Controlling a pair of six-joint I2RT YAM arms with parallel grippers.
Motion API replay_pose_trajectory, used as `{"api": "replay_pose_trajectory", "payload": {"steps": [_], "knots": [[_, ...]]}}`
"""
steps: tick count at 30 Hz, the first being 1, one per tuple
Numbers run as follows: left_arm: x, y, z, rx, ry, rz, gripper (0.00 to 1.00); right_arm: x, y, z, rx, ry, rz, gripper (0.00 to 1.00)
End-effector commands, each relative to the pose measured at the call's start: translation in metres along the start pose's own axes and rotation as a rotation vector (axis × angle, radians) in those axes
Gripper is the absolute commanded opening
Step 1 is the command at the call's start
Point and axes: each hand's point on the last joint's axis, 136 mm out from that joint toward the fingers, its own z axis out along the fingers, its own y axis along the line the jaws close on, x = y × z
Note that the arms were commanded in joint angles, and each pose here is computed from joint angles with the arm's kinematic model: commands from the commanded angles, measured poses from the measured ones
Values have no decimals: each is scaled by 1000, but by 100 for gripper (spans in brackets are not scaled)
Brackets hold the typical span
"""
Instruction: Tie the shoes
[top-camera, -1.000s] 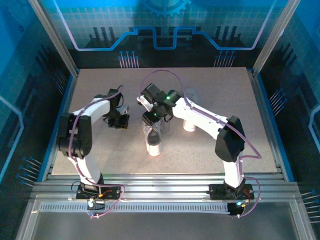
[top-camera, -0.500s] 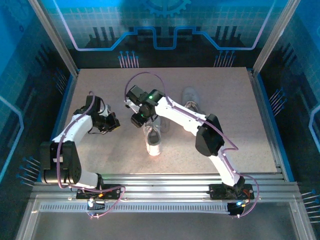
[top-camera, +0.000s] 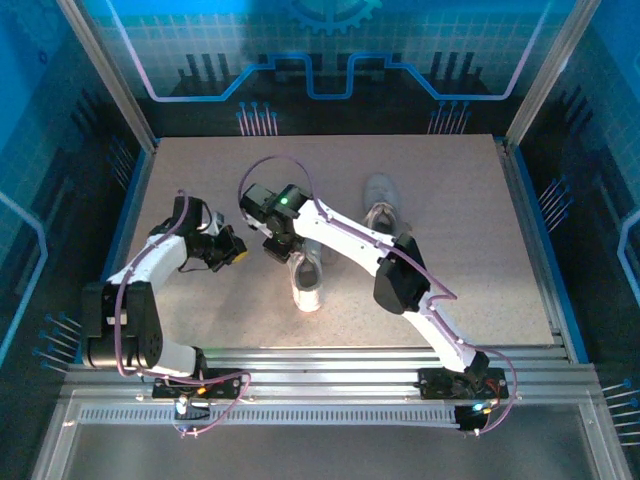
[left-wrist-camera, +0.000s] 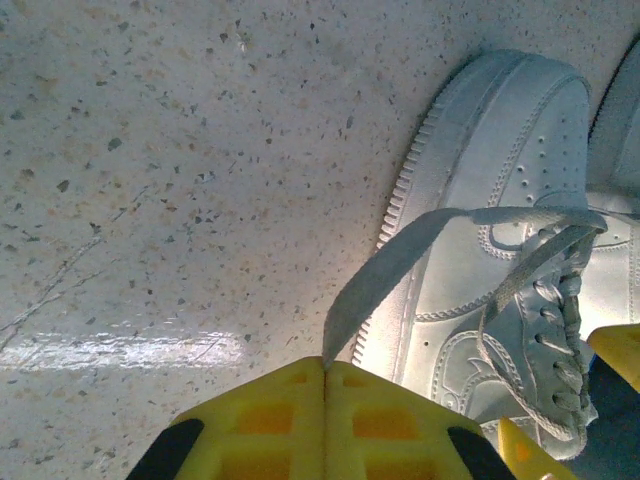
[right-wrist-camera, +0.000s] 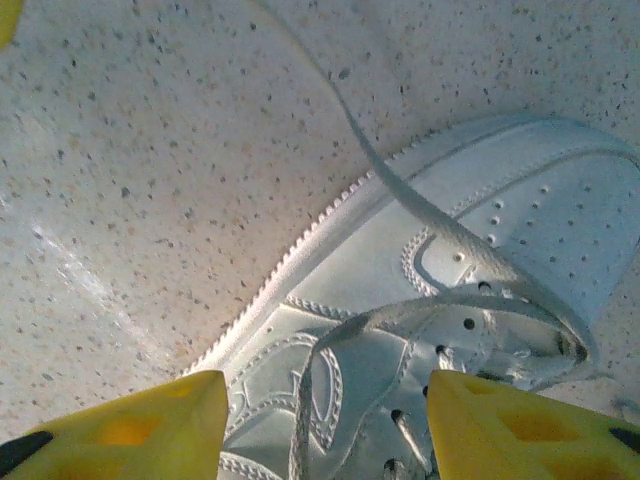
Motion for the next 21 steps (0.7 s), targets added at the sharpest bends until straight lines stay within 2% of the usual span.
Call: {"api": "replay_pose_trajectory", "payload": {"steps": [1, 5, 9, 12, 16, 18, 19, 21], "knots": [[3, -2, 4, 34, 34, -42, 0, 18, -1, 4, 46, 88, -58, 55], [5, 1, 6, 33, 40, -48, 0, 23, 1, 6, 48, 113, -84, 54], [7, 1, 7, 41, 41, -59, 0, 27, 3, 11, 54, 134, -123, 46], [8, 0, 8, 43, 42, -68, 0, 28, 1, 14, 67, 145, -141, 35], [10, -6, 9, 62, 43, -83, 0, 26, -2, 13, 77, 140, -151, 12], [11, -12, 10, 73, 39, -96, 0, 24, -5, 8, 81, 120, -140, 4], [11, -15, 11, 79, 38, -104, 0, 21, -6, 5, 83, 100, -132, 0], [13, -24, 13, 94, 38, -114, 0, 16, -6, -2, 72, 48, -104, 0]]}}
